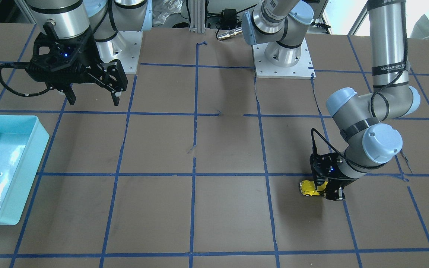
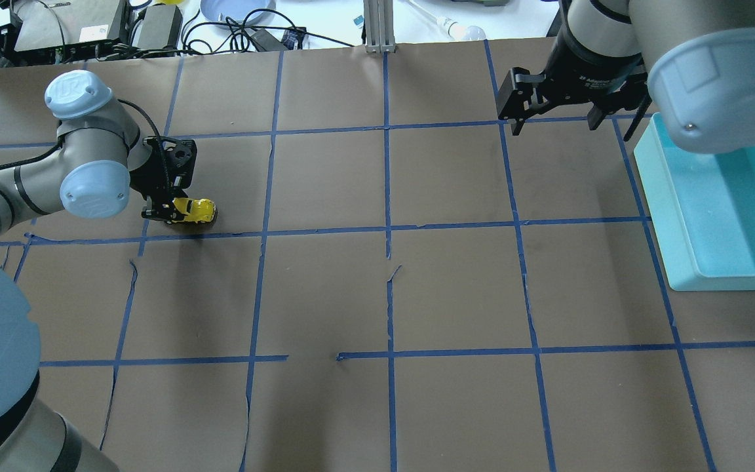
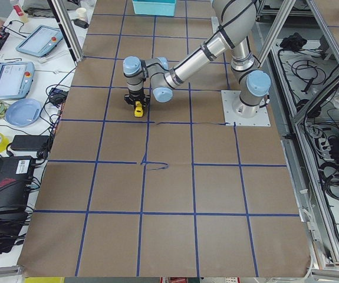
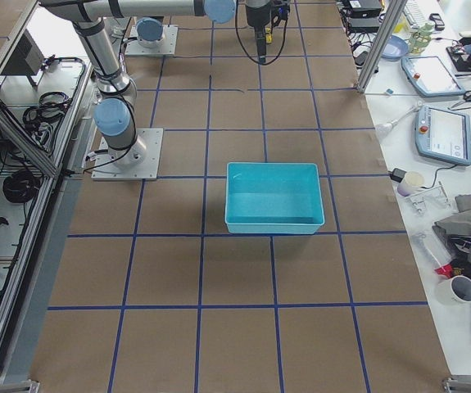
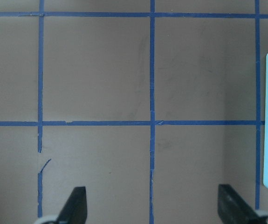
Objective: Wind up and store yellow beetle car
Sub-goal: 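Drag the held car backward toward the robot with the left gripper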
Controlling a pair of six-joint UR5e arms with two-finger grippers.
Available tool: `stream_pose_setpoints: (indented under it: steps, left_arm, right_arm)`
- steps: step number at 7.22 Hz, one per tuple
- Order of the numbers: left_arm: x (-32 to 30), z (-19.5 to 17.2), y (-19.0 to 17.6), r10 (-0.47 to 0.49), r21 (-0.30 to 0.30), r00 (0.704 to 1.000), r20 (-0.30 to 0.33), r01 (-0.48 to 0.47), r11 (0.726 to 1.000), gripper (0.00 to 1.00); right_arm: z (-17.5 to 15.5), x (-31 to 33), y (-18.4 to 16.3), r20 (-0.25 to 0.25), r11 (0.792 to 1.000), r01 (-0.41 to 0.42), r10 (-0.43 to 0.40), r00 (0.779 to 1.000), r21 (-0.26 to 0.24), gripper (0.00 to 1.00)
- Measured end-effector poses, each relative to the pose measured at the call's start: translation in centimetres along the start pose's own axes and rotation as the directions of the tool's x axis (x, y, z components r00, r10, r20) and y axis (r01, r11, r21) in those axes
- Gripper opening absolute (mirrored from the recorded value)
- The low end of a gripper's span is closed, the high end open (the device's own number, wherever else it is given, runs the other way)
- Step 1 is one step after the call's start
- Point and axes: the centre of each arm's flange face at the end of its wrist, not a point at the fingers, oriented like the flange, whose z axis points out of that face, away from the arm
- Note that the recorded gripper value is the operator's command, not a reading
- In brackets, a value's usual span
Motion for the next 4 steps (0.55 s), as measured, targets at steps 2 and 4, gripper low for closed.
stream_pose_setpoints:
  steps: [2,4]
  left_arm:
    - [0.2,0.0,2.3,-0.002,0.001,1.0,0.001,0.002,1.0,0.08]
    - [0.3,0.0,3.8,0.002,-0.001,1.0,0.001,-0.002,1.0,0.79]
  right_arm:
    - [0.0,0.0,0.0,0.0,1.0,0.0,0.0,1.0,0.0,1.0]
    - [0.0,0.0,0.0,-0.001,1.0,0.0,0.0,1.0,0.0,1.0]
